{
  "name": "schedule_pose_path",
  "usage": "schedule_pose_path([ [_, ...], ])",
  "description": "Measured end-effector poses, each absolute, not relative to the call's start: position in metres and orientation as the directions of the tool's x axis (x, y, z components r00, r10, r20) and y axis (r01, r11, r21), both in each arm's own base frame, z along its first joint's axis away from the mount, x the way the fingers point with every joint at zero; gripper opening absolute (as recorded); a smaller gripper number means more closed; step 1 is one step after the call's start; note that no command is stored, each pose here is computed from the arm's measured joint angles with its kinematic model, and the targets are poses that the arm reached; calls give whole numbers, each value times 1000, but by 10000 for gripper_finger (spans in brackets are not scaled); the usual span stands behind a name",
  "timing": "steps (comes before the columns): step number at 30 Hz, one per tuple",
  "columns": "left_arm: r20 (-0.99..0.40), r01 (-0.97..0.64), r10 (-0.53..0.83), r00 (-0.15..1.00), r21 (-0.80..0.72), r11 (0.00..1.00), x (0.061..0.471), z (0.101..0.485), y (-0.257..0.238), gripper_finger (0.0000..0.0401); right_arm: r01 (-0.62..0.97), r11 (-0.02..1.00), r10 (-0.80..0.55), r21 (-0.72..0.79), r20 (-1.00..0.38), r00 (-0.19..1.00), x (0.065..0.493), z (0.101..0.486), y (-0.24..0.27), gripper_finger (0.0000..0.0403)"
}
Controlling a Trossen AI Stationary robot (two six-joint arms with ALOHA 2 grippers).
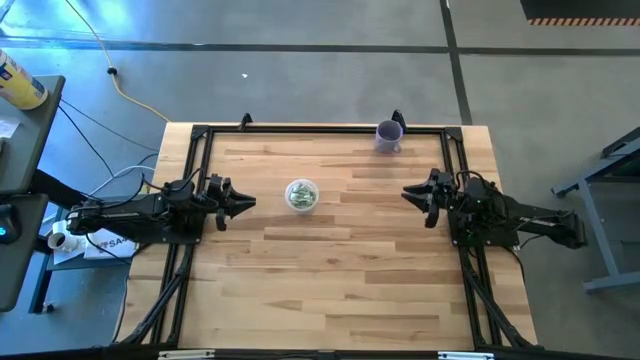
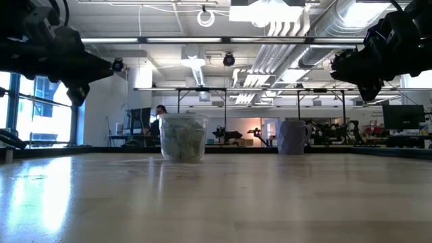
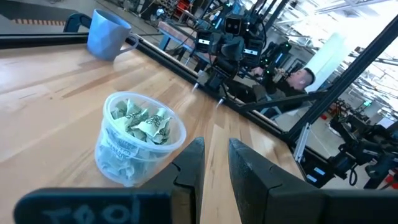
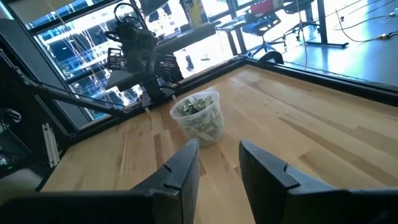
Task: Pick and place Stevia / Truvia into bins
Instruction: Return to Home Position
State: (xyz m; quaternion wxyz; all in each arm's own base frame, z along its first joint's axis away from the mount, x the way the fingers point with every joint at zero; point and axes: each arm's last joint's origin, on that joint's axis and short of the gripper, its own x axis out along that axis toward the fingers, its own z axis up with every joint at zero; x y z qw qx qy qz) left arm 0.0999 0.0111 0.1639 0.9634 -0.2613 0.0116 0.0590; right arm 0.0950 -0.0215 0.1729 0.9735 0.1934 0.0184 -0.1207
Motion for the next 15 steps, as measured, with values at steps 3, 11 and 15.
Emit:
schedule_pose_path([
  [3,-53,-120,108,993,-502,856,100,164,11,106,242,896,-227,372,-82,970,95,173,-21,106],
  [11,-53,-120,108,993,-502,856,100,164,11,106,241,896,-227,372,-82,970,95,173,-21,106],
  [15,-53,-120,108,993,-502,857,100,164,11,106,241,896,-227,372,-82,970,95,173,-21,106],
])
